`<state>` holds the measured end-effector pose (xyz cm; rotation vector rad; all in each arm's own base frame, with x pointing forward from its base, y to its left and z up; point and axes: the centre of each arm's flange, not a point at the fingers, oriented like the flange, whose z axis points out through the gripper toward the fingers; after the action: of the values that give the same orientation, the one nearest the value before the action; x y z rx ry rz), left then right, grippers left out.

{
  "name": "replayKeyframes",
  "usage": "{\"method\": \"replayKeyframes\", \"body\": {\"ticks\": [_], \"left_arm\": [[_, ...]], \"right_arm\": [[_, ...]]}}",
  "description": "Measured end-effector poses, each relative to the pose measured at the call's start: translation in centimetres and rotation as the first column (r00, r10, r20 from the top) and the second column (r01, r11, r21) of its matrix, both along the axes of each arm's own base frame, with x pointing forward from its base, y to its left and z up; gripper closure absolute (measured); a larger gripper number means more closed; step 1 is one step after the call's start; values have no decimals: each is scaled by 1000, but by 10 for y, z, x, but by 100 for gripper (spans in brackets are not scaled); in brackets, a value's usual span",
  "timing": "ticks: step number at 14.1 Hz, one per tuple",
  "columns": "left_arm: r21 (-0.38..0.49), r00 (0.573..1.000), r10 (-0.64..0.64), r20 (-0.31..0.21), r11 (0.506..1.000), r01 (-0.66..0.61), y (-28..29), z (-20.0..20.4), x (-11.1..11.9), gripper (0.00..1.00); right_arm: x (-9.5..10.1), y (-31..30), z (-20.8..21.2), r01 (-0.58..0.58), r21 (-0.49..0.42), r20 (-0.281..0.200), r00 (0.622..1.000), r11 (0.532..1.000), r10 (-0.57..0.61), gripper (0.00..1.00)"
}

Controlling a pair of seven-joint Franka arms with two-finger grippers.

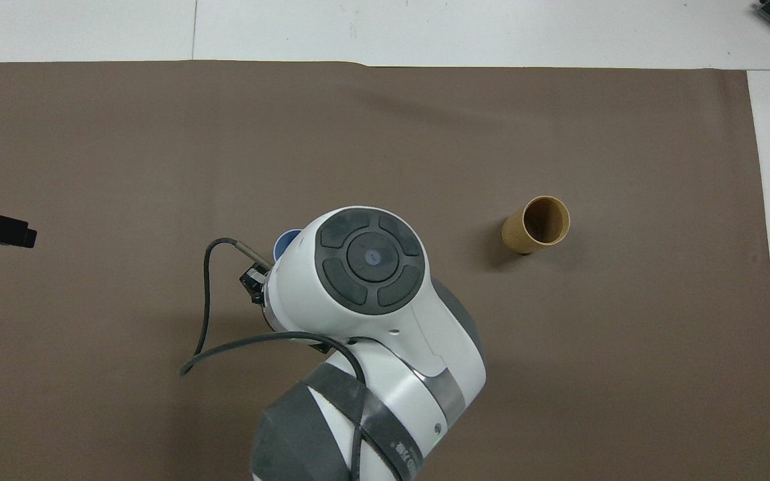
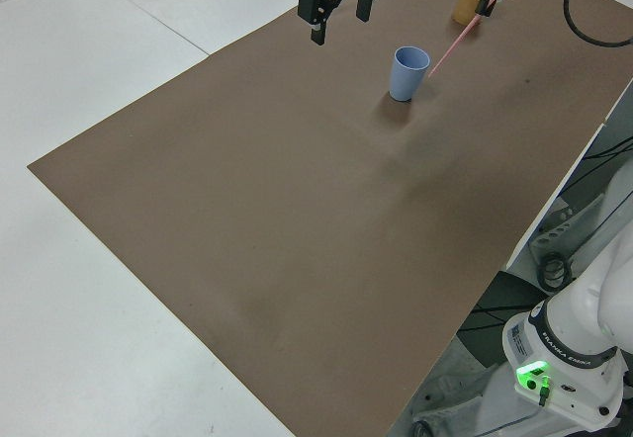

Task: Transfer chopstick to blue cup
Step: 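Carry the pink stick with the right gripper over the blue cup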

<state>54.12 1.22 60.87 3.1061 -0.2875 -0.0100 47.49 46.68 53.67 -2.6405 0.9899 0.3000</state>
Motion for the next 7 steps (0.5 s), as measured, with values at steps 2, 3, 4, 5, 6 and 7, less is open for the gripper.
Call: {"method": "replayKeyframes", "body": {"ticks": [2, 3, 4, 5, 6, 7], "left_arm": [[0, 1000, 0, 0, 1000, 0, 0, 0, 0, 0], [0, 1000, 0, 0, 1000, 0, 0, 0, 0, 0], [0, 1000, 0, 0, 1000, 0, 0, 0, 0, 0], [0, 1000, 0, 0, 1000, 0, 0, 0, 0, 0], [0, 1000, 0, 0, 1000, 0, 0, 0, 0, 0], [0, 1000, 0, 0, 1000, 0, 0, 0, 0, 0]], "right_arm": [[1, 0, 1, 4, 8, 9, 1000, 1000, -4, 92], [2, 0, 2, 4, 8, 10, 1000, 1000, -5, 92], [2, -1, 3, 6, 10, 12, 1000, 1000, -6, 92], [3, -2, 6, 8, 13, 16, 1000, 1000, -9, 92], [3, -3, 9, 9, 15, 20, 1000, 1000, -9, 92], [2, -4, 14, 8, 17, 23, 1000, 1000, -9, 92]]}}
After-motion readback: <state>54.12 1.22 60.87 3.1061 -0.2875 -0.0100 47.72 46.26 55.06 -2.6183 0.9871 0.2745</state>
